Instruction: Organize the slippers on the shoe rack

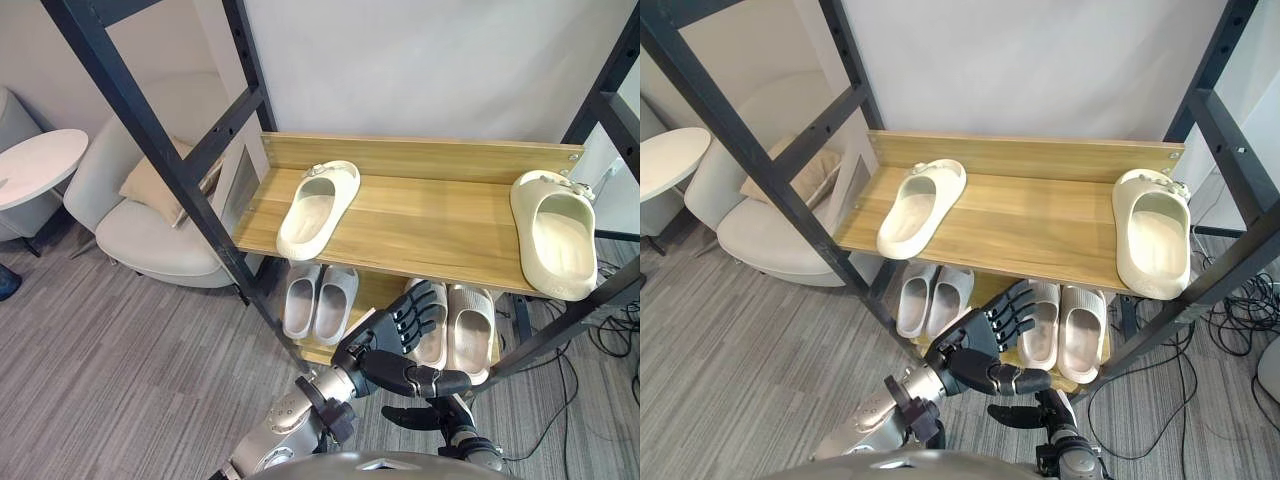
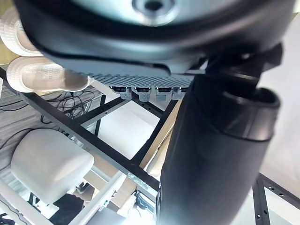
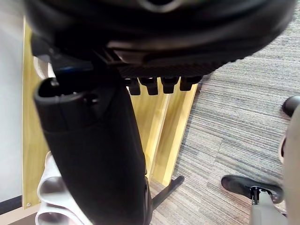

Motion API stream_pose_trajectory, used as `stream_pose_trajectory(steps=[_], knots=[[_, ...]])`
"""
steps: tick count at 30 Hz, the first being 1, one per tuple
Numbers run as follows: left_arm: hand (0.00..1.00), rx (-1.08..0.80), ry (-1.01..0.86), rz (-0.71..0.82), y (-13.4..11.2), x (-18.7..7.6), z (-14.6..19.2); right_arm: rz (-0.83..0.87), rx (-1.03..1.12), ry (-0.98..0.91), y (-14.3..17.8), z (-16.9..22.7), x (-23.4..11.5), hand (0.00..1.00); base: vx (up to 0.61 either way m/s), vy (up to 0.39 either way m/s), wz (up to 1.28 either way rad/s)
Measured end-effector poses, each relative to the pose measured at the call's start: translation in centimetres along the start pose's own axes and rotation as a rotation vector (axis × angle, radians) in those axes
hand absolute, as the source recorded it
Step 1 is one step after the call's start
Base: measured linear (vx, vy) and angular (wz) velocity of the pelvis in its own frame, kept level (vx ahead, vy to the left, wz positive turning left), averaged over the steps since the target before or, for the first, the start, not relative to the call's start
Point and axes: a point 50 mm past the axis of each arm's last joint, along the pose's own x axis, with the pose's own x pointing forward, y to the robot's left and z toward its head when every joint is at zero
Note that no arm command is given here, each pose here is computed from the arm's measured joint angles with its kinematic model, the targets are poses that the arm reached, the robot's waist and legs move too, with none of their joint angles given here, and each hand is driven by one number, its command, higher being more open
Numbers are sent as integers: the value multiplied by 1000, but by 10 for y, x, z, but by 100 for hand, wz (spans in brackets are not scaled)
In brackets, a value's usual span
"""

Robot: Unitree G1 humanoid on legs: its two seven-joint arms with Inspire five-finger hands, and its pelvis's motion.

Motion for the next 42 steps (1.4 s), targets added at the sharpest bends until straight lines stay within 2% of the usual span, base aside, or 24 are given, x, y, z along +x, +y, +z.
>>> stream_pose_trajectory(steps=[2,4,9,23,28,38,42], knots=[[100,-5,-37,-49,-11,4,8,0,-1,10,0,-2,0,100,0,0,0],[100,13,-156,-168,-32,13,37,8,-14,25,2,-5,-1,100,-41,16,-1],[100,17,-316,-289,-55,19,68,8,-22,38,2,-8,-1,100,-55,15,1],[100,51,-280,-272,-51,21,61,21,-54,42,2,-9,-2,100,-19,5,0],[100,128,-307,-184,-44,21,67,19,-51,43,3,-9,-2,100,0,0,0],[100,458,-528,208,13,16,125,12,-26,41,5,-9,-2,100,0,0,0],[100,628,-574,311,25,16,146,18,-18,36,8,-7,-1,100,0,0,0]])
